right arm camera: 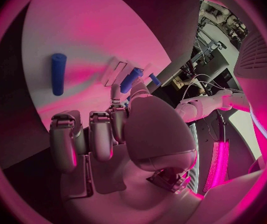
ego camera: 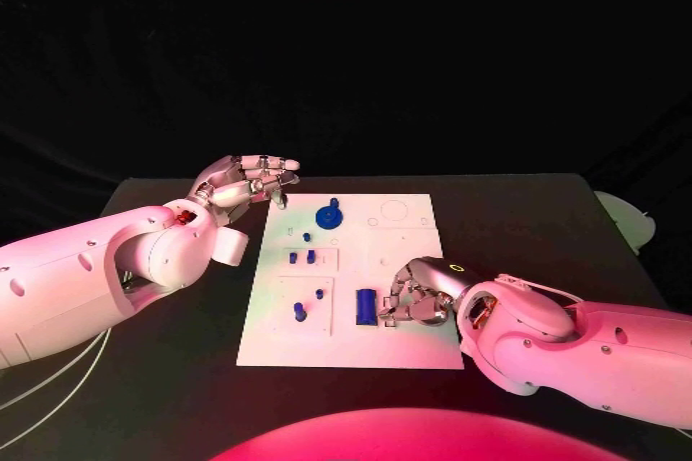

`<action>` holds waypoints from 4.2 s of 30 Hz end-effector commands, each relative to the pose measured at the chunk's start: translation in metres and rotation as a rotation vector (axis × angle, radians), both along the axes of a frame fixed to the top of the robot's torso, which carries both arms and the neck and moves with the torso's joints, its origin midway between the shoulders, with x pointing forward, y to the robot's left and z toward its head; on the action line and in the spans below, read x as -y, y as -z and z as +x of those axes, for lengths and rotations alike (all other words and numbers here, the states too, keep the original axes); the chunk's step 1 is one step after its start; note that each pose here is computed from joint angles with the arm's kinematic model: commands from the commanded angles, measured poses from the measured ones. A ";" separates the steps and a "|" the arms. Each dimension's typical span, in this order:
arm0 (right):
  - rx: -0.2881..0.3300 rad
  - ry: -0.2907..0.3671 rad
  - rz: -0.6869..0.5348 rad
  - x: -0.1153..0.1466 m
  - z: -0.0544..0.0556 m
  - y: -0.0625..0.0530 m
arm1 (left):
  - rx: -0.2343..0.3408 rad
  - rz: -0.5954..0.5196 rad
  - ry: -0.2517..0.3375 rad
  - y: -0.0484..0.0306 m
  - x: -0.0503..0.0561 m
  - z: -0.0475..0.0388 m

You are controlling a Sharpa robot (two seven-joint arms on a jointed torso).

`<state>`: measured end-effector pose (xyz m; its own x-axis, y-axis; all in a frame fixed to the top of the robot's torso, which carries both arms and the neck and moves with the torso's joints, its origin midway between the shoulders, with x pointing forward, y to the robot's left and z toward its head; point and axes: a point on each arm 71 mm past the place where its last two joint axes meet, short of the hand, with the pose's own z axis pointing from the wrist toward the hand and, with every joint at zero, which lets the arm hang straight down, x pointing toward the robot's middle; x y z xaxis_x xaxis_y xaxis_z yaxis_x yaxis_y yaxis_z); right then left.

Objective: Assemble the parts on the task board

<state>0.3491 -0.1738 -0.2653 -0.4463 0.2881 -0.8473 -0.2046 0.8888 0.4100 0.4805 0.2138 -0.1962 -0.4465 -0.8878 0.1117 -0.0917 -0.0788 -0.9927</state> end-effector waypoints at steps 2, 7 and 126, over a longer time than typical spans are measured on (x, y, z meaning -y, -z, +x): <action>0.067 0.034 0.065 0.014 0.006 -0.013 | 0.002 -0.013 0.014 -0.0008 0.002 -0.0006; 0.091 0.077 0.032 0.042 0.012 -0.024 | 0.001 -0.013 0.016 -0.0006 0.002 -0.0010; -0.168 0.103 -0.003 -0.004 0.001 0.023 | -0.008 -0.012 0.027 -0.0006 0.004 -0.0037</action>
<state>0.3515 -0.1719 -0.2867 -0.5332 0.3577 -0.7666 -0.0296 0.8978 0.4395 0.4777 0.2127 -0.1966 -0.4544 -0.8833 0.1152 -0.1010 -0.0774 -0.9919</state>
